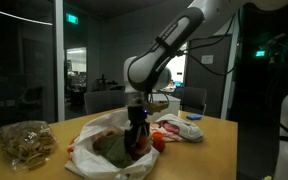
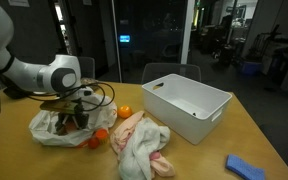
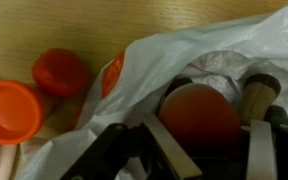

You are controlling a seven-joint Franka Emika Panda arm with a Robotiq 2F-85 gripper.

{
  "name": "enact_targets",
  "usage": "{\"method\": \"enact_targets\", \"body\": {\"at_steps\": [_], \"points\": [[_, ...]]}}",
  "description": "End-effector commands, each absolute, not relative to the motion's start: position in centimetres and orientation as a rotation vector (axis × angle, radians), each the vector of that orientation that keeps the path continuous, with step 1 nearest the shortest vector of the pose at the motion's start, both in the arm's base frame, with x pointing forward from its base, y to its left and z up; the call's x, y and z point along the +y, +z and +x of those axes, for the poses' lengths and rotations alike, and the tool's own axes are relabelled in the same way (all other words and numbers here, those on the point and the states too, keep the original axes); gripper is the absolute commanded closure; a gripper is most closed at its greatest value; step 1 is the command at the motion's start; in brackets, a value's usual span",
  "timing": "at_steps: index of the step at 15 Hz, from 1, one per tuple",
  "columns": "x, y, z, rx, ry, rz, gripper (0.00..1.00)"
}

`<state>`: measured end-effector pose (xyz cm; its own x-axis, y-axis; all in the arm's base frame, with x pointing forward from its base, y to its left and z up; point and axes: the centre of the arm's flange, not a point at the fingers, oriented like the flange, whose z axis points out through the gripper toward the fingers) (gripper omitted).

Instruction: Put some of the items, which are on the table, into the plastic

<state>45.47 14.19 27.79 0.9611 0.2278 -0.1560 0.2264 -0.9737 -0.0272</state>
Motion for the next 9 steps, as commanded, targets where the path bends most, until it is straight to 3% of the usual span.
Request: {"method": "enact_targets", "body": {"at_steps": [1, 6, 9], "points": [[10.8, 32.1, 44.9, -0.269, 0.179, -3.062, 0.33], [4.5, 34.9, 44.6, -0.051, 0.275, -2.985, 0.00], [1.8, 35.3, 44.2, 0.058, 0.283, -2.935, 0.00]]}}
